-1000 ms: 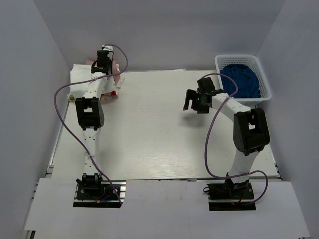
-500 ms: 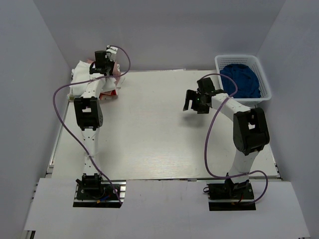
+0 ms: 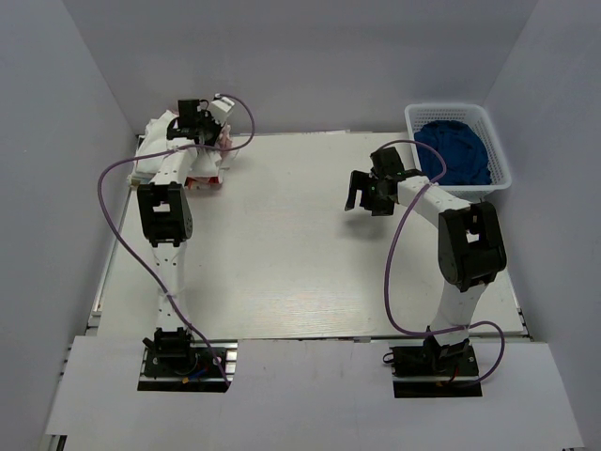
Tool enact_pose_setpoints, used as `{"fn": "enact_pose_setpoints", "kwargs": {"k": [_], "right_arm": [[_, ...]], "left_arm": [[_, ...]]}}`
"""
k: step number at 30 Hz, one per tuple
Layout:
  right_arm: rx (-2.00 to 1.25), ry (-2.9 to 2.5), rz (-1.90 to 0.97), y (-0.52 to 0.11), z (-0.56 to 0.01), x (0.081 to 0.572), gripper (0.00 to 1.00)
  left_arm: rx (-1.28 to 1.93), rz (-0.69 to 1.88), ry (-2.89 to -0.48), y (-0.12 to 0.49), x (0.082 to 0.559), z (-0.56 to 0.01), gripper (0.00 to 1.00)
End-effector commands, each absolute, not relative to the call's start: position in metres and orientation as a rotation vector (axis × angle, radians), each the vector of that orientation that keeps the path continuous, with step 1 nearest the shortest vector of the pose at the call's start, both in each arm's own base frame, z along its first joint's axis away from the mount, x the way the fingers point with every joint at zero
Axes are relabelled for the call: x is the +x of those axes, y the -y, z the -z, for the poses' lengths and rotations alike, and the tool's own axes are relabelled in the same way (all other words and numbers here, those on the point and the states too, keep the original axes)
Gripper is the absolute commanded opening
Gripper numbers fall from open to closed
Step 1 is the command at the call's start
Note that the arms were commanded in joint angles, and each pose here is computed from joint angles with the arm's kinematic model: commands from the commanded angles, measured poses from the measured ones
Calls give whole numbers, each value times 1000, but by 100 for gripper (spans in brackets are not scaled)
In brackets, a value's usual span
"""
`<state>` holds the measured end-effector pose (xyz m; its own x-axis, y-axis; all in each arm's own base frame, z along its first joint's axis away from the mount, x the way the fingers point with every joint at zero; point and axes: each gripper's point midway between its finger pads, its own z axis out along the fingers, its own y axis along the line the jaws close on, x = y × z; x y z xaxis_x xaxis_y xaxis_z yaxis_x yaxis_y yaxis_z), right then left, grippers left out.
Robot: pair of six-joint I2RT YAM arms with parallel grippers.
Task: Fold and stack the t-shirts
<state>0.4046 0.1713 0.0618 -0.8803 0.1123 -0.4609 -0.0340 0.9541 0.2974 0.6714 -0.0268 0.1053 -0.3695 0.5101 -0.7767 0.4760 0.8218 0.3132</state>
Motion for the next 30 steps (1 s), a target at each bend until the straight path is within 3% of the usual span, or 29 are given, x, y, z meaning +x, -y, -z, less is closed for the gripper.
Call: {"fn": "enact_pose_setpoints", "kwargs": {"k": [1,4,5,6,7,8,14,19,24,28,30], "right_arm": [[42,-2593,-411,-173,-66,412,90],[40,-2600,-418,-173,-65,411,90],[34,-2601,-416,-173,-65,411,90],[42,-2605,-417,-173,-65,410,90],[39,-2604,-414,-172,-64,410,90],[37,-2602,-416,-173,-66,410,90],[19,-2588,-433,-176,-73,410,90],[6,-2564,-459,-179,-82,411,90],[-28,-2458,-478,-178,-119,411,90],[6,-2374,-513,-174,-141,400,90],[28,-2342,-535,-171,-143,389,90]], "left_arm": [[851,84,-1950,61,650,-145,0],[741,-10,-1983,44,659,-143,1],[724,-48,-2008,37,659,-137,14],[707,-47,-2024,36,657,-133,28],[694,-44,-2020,36,658,-135,76],[668,-48,-2017,35,658,-142,100],[504,-55,-1938,26,659,-204,100],[263,-62,-1824,11,646,-287,100],[-165,-106,-1779,-23,594,-361,100],[-524,-72,-1926,-35,518,-340,100],[-622,-56,-2066,-24,479,-278,100]]}}
